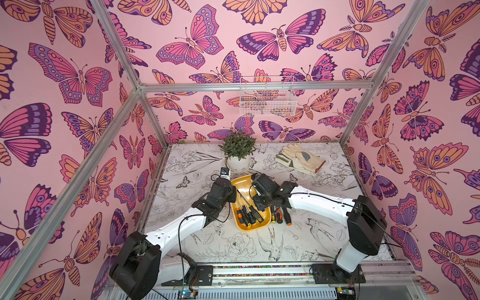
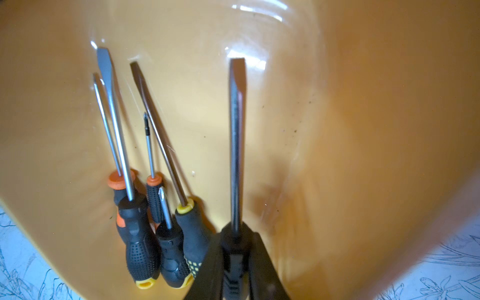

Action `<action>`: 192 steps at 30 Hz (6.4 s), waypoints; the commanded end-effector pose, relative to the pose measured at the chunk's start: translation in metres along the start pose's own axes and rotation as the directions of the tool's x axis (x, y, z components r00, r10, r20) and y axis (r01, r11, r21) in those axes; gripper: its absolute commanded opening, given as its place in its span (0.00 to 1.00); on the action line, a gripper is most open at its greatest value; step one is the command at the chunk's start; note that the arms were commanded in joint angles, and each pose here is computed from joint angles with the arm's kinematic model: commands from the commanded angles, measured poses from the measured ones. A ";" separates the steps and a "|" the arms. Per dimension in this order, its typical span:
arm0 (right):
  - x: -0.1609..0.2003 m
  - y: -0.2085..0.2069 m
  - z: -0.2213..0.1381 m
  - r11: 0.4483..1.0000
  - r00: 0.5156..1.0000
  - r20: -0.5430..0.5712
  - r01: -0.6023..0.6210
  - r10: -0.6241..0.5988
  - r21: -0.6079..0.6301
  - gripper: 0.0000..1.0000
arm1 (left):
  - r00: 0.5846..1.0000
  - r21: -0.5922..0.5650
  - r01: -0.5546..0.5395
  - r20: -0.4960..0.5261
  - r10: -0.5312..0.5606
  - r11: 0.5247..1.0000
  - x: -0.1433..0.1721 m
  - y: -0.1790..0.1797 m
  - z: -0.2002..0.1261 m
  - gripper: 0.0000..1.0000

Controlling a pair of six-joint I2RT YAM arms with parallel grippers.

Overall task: Take out the screwdriver from the storage box
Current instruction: Pick up the screwdriver from the storage box, then place the screwdriver at the center of the board, then pick up the screwdriver from the storage box.

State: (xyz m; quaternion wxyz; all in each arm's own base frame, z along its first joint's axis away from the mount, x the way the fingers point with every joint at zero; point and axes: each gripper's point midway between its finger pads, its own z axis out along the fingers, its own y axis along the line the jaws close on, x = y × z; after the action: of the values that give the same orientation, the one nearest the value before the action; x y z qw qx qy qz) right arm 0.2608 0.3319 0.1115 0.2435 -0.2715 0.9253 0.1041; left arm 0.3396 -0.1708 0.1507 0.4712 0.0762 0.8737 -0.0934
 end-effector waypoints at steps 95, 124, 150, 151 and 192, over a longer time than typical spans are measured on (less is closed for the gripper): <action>0.138 -0.148 0.032 0.913 0.854 -0.323 -0.387 0.408 0.129 0.00 | 0.995 0.031 -0.054 -0.084 0.056 0.998 0.026 -0.006 0.009 0.00; 0.135 -0.151 0.026 0.899 0.854 -0.280 -0.422 0.438 0.119 0.30 | 0.994 0.035 -0.047 -0.093 0.050 0.998 0.029 -0.006 0.010 0.00; 0.067 -0.108 -0.069 0.921 0.923 0.015 -0.382 0.384 -0.076 0.38 | 0.994 0.047 -0.044 -0.097 0.049 0.998 0.030 -0.008 0.010 0.00; 0.061 -0.098 -0.073 0.927 0.930 0.032 -0.360 0.365 -0.106 0.38 | 0.994 0.049 -0.045 -0.098 0.049 0.998 0.030 -0.008 0.010 0.00; 0.037 0.026 0.009 0.999 0.989 -0.144 0.016 -0.021 -0.041 0.41 | 0.994 0.046 -0.053 -0.096 0.057 0.998 0.028 -0.008 0.011 0.00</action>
State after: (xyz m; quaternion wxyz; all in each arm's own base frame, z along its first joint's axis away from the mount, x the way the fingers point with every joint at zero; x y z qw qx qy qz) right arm 0.2208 0.3401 0.0860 0.1712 -0.2838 0.9361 0.1179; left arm 0.3364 -0.1824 0.1372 0.4479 0.0950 0.8816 -0.1149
